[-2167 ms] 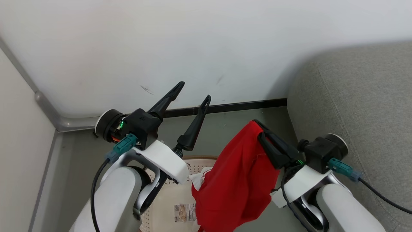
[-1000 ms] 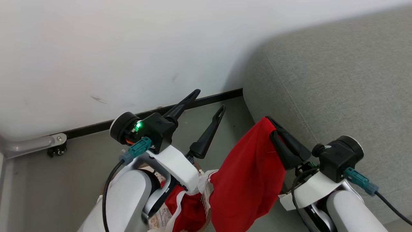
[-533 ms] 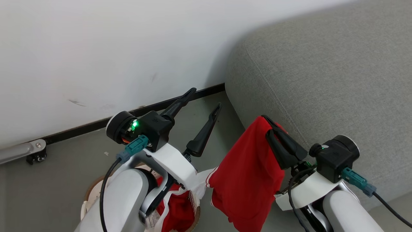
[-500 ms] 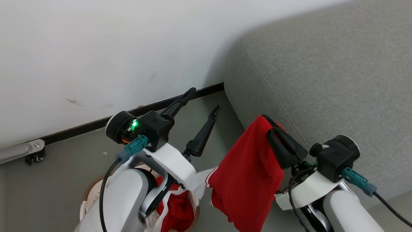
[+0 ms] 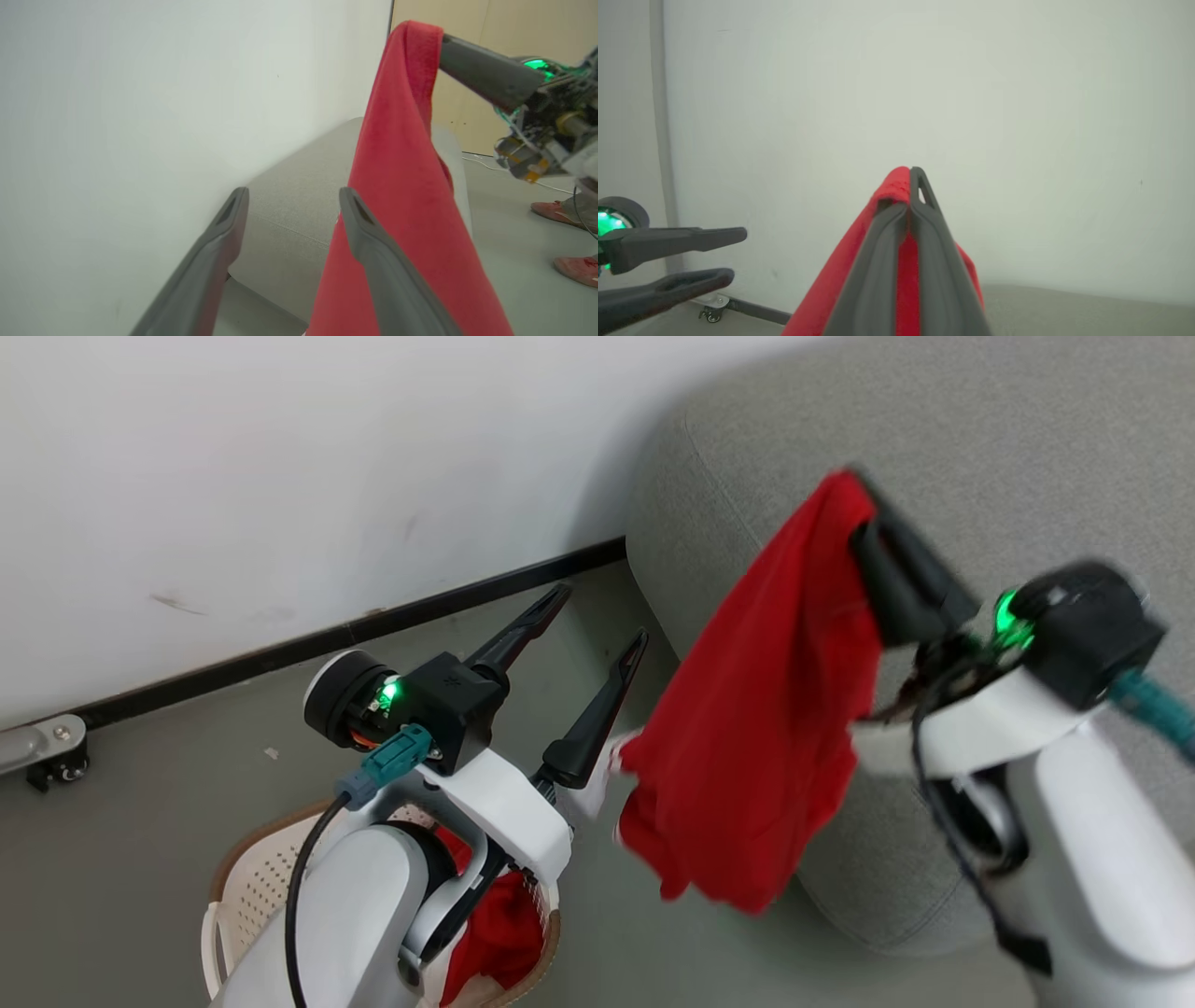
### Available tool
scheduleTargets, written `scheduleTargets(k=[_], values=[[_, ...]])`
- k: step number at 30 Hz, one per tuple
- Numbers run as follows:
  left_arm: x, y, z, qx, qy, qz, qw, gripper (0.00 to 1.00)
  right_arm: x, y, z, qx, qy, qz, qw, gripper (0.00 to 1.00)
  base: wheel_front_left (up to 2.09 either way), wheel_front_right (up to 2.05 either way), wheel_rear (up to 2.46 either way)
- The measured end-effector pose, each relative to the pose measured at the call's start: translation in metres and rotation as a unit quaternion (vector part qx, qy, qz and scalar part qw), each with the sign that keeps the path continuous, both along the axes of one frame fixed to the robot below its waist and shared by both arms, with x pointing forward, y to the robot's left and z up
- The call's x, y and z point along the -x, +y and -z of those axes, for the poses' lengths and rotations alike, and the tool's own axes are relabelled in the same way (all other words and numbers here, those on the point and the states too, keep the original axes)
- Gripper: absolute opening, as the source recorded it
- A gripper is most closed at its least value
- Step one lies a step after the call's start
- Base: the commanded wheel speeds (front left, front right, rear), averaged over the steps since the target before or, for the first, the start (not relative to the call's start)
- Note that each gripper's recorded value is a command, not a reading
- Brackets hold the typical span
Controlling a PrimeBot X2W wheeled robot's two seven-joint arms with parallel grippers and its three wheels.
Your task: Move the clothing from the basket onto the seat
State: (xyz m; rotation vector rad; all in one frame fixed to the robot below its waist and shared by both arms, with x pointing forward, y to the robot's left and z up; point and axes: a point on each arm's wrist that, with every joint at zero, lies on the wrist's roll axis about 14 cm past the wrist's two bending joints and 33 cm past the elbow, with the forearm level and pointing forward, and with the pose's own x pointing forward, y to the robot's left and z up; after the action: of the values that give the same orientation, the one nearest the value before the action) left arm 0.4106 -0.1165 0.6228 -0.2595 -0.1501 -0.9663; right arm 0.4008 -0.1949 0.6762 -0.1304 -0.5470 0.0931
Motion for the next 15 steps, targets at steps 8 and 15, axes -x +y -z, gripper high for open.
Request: scheduleTargets(k=[8, 15], values=[[-0.008, 0.001, 0.011, 0.002, 0.017, 0.0, 1.0, 1.0, -0.029, -0.037, -0.045, 0.057, -0.047, 0.043, 0.996, 0.0, 0.0, 0.0, 0.0], [-0.018, 0.007, 0.023, -0.005, 0.031, -0.009, 0.999, 1.0, -0.049, -0.062, -0.094, 0.098, -0.093, 0.077, 0.988, 0.0, 0.0, 0.0, 0.0]])
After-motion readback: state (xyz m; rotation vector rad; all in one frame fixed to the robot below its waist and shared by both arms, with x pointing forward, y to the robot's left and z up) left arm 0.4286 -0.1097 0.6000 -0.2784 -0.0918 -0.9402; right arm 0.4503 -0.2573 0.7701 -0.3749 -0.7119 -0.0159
